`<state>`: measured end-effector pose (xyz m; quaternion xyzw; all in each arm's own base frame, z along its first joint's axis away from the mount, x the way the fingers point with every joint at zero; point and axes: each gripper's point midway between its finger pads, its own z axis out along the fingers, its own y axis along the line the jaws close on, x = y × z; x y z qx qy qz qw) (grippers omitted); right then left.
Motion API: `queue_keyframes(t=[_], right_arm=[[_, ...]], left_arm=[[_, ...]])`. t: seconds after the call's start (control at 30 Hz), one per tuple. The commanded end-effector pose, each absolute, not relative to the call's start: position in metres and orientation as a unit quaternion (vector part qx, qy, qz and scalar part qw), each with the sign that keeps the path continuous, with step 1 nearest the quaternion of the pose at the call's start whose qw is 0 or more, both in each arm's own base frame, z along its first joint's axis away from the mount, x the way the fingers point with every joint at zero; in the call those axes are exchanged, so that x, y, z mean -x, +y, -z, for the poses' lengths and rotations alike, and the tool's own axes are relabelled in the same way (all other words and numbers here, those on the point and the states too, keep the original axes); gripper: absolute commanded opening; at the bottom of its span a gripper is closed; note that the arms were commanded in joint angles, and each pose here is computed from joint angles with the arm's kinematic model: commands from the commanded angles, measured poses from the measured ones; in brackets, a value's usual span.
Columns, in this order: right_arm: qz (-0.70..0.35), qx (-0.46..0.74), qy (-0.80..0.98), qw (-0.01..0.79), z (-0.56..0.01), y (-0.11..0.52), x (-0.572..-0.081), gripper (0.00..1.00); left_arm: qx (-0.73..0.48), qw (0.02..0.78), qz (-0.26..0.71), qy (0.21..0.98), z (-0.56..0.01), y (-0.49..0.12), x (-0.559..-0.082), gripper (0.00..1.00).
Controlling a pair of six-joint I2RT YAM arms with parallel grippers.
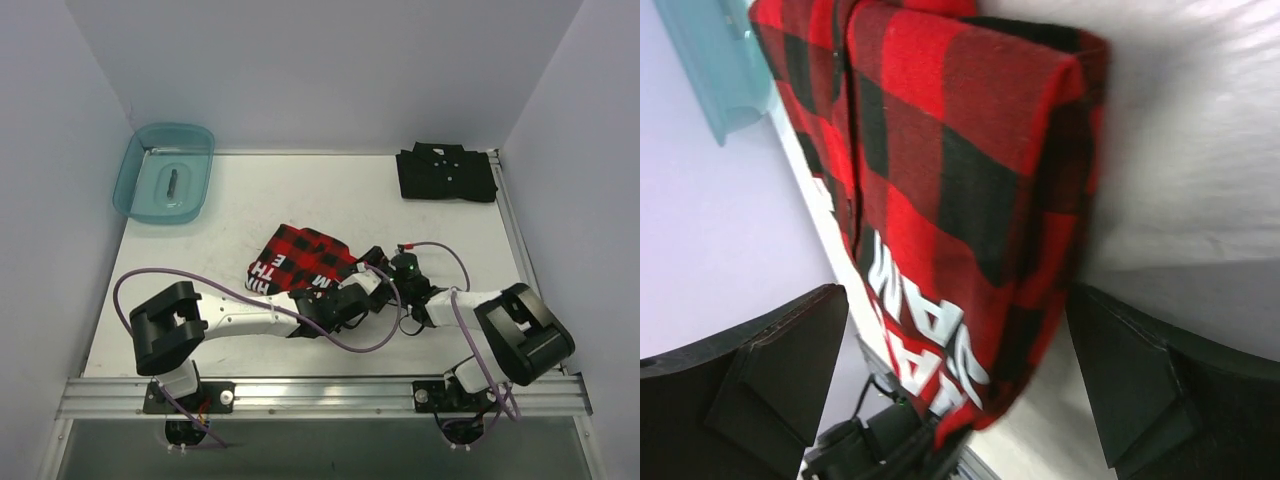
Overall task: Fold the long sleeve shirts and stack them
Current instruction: Fold the shirt
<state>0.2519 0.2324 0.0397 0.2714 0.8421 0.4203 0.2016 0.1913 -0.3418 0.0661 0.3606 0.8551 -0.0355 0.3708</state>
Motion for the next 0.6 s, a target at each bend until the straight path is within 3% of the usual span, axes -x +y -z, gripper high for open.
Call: queue_keyframes(t=[0.0, 0.37, 0.57], right_arm=[[-0.411, -0.298, 0.838, 0.198, -0.022, 0.238, -0.255, 0.96], [-0.413, -0.304, 0.839, 0.184, -0.003, 0.252, -0.248, 0.93], [-0.43, -0.308, 0.829, 0.181, 0.003, 0.255, -0.251, 0.83]], left_arm=[[-0.32, 0.394, 0.095, 0.856, -0.096, -0.364, -0.194, 0.03], [-0.256, 0.406, 0.133, 0.867, -0.119, -0.375, -0.203, 0.03], [-0.236, 0.402, 0.152, 0.871, -0.128, -0.378, -0.201, 0.03]])
